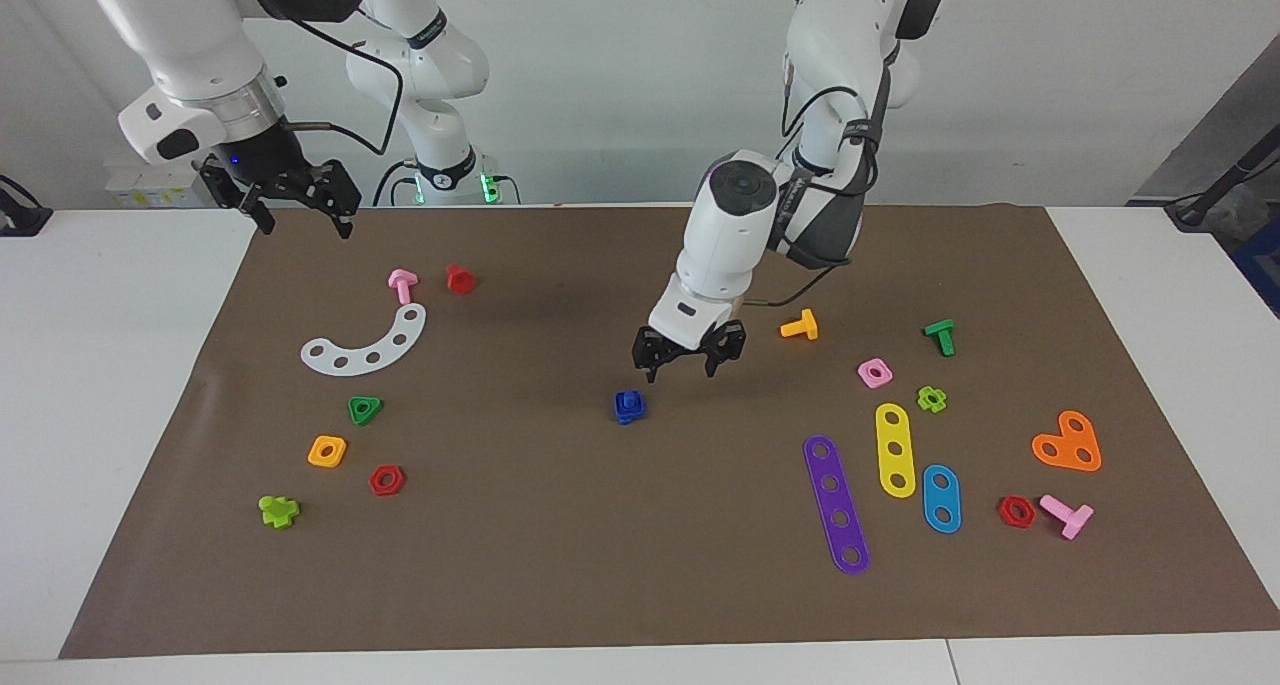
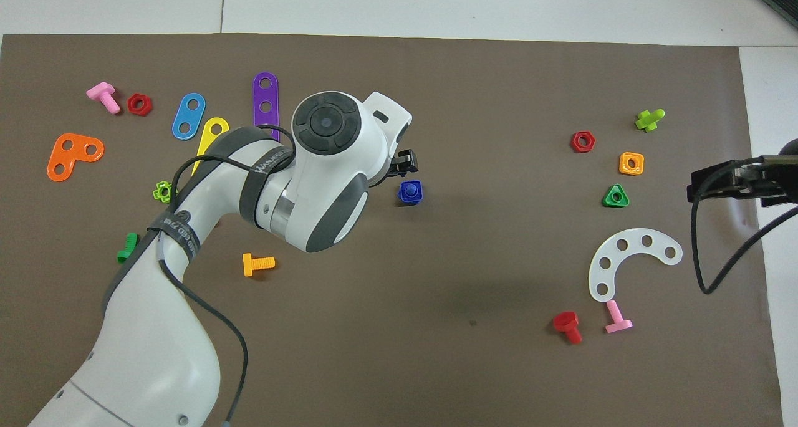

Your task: Unscrew and place screws in storage area

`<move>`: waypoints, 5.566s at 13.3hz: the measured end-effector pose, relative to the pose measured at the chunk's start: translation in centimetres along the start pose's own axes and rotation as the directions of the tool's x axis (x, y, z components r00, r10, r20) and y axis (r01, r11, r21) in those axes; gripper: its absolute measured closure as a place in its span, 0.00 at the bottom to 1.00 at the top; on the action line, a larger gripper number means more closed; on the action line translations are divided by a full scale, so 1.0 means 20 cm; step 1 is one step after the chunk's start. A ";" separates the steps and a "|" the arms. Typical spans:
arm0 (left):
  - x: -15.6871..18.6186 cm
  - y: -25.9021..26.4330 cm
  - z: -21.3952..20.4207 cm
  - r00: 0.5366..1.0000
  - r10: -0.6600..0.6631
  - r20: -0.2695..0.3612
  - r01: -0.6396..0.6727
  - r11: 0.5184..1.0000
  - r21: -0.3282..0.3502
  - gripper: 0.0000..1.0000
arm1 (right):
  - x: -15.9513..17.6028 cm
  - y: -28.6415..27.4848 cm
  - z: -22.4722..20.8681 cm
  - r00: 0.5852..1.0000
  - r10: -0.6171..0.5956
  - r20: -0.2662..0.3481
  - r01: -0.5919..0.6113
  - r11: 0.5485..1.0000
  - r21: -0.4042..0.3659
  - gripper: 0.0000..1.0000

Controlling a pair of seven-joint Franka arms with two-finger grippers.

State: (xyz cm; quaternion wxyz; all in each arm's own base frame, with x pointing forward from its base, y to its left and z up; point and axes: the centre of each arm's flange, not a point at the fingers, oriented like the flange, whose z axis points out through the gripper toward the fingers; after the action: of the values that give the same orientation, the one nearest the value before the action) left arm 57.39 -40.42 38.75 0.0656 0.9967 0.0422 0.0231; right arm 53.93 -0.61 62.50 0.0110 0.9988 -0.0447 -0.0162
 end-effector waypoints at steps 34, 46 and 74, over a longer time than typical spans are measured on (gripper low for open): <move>-0.11 0.25 0.39 0.999 0.019 -0.037 -0.017 0.998 0.061 0.28 | 0.00 0.00 0.00 1.000 0.000 0.000 0.000 1.000 0.000 0.00; -0.12 0.24 0.43 0.999 0.022 -0.027 -0.020 0.997 0.072 0.41 | 0.00 0.00 0.00 1.000 0.000 0.000 0.000 1.000 0.000 0.00; -0.04 0.25 0.24 1.000 0.001 -0.004 0.000 0.993 0.115 0.53 | 0.00 0.00 0.00 1.000 0.000 0.000 0.000 1.000 0.000 0.00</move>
State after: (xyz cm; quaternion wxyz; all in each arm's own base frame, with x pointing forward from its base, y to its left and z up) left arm 57.20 -46.09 34.69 0.0078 0.9988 0.0434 0.0226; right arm 53.93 -0.61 62.50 0.0109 0.9988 -0.0447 -0.0162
